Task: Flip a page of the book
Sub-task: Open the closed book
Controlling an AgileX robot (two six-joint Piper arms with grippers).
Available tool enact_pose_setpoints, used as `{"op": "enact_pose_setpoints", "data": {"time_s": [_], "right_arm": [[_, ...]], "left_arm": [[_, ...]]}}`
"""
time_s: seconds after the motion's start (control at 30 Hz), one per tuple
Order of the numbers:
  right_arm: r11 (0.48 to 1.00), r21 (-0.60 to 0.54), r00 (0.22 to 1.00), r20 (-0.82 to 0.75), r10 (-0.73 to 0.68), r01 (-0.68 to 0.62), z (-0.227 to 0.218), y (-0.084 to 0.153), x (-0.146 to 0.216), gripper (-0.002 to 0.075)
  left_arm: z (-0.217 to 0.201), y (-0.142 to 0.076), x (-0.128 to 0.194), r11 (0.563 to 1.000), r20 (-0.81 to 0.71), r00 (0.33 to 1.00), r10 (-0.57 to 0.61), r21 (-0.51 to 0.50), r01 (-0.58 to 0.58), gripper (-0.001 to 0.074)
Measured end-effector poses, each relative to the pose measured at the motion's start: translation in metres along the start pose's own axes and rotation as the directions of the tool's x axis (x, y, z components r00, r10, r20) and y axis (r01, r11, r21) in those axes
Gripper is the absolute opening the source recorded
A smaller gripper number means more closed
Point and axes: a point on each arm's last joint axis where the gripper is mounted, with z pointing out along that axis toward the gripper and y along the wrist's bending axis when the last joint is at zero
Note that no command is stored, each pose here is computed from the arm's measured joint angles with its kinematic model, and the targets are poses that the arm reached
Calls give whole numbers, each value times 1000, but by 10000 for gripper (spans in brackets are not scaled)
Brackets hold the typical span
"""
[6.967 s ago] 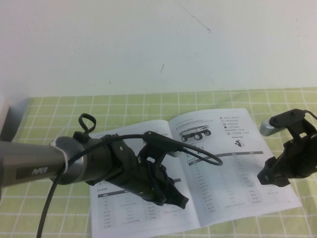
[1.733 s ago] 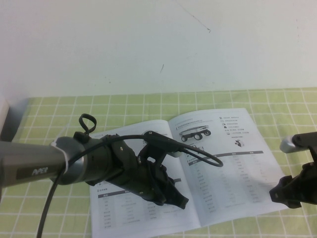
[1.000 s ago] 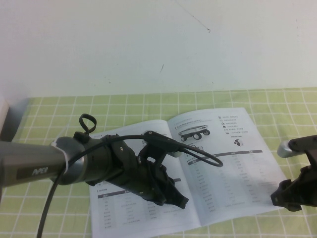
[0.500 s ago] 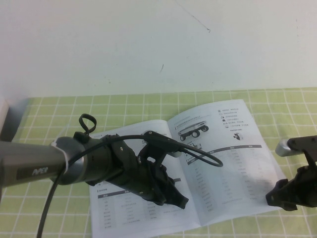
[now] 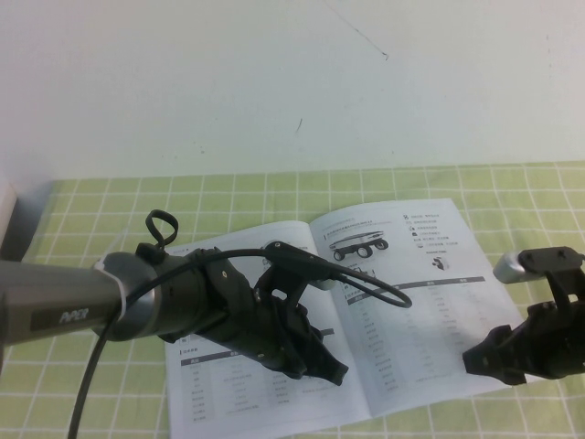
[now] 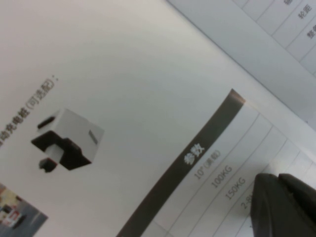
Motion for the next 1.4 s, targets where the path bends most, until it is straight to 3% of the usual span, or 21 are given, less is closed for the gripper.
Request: {"op": "enact_pose_setpoints", "data": {"time_s": [0.17,0.43,0.67,0.77,0.93,1.0,1.4], "right_arm": [[1000,-2,1000,-9,0,0,3,-1,1,314],[988,48,972,177,-155,149,-51,22,-22,41],[940,191,939,143,-312,283,-76,23,-20,6],[941,181,951,74,-301,284,-68,18,-15,79],[975,143,985,-21,-169,170,-47,0,-7,422],[980,144,990,-47,-131,137,-40,-8,-4,502],[987,132,991,-112,-79,94,-18,-19,-2,515]], "left_arm": [[0,0,0,1000,0,1000,0,0,0,-3],[0,0,0,1000,1,1000,0,-1,0,-3],[0,0,0,1000,1,1000,2,-1,-2,-3],[0,0,0,1000,1,1000,2,-1,-2,-3],[0,0,0,1000,1,1000,2,-1,-2,-3],[0,0,0,1000,1,1000,2,-1,-2,-3],[0,0,0,1000,1,1000,-2,-1,2,-3]]}}
